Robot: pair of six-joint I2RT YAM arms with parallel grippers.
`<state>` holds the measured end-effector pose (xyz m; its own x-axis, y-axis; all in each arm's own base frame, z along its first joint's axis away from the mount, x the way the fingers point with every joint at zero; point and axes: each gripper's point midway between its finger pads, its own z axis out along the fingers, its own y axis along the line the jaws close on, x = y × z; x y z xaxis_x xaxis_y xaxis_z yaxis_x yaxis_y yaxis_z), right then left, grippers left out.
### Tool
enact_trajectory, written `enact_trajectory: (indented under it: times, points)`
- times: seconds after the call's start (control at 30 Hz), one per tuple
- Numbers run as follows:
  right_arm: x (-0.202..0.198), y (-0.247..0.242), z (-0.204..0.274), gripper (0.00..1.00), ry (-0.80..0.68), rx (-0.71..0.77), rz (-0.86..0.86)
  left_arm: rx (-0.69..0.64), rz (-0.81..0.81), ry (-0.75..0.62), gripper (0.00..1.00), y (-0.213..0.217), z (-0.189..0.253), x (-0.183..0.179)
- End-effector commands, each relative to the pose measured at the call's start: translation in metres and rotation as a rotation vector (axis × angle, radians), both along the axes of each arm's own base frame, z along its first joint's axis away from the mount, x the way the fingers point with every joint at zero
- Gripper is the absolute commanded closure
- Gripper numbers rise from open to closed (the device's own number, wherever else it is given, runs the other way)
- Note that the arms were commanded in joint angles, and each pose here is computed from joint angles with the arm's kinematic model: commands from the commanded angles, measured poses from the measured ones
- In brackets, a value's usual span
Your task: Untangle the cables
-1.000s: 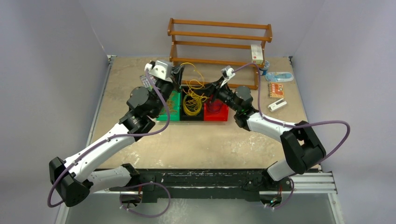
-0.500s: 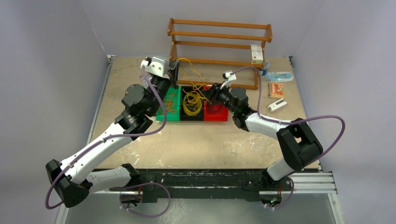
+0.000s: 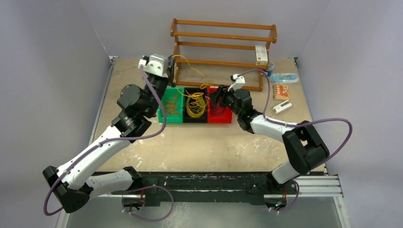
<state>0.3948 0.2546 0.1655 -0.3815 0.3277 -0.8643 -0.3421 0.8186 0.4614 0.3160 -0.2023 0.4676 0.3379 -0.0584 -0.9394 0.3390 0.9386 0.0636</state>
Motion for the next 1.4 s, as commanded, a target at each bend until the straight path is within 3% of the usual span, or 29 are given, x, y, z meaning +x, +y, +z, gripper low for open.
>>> enact_trajectory:
  times: [0.0, 0.13, 0.27, 0.5, 0.87, 1.13, 1.27, 1.37]
  points:
    - [0.004, -0.021, 0.009, 0.36, -0.007, -0.011, -0.09, -0.091, 0.078, -0.144, 1.0, 0.039, 0.064, -0.024]
    - [0.005, -0.028, 0.018, 0.33, -0.024, -0.002, -0.111, -0.093, 0.102, -0.147, 1.0, 0.049, 0.066, -0.028]
    - [-0.005, -0.019, 0.045, 0.32, -0.15, 0.002, -0.007, -0.09, 0.094, -0.147, 1.0, 0.049, 0.067, -0.031]
    - [-0.006, -0.03, 0.049, 0.35, -0.167, -0.056, -0.03, -0.089, 0.114, -0.152, 1.0, 0.056, 0.068, -0.034]
    - [-0.004, -0.055, 0.066, 0.71, -0.196, -0.036, -0.093, -0.052, 0.319, -0.08, 1.0, 0.089, 0.055, -0.024]
    - [-0.025, 0.006, 0.14, 0.83, -0.454, -0.05, 0.31, -0.027, 0.276, 0.052, 1.0, 0.061, 0.001, 0.001]
    - [-0.037, 0.047, 0.141, 0.86, -0.461, -0.026, 0.581, -0.024, 0.229, 0.132, 1.0, 0.04, -0.034, 0.015]
    - [-0.029, 0.065, 0.133, 0.88, -0.436, -0.031, 0.634, -0.027, 0.234, 0.188, 1.0, 0.036, -0.058, 0.026]
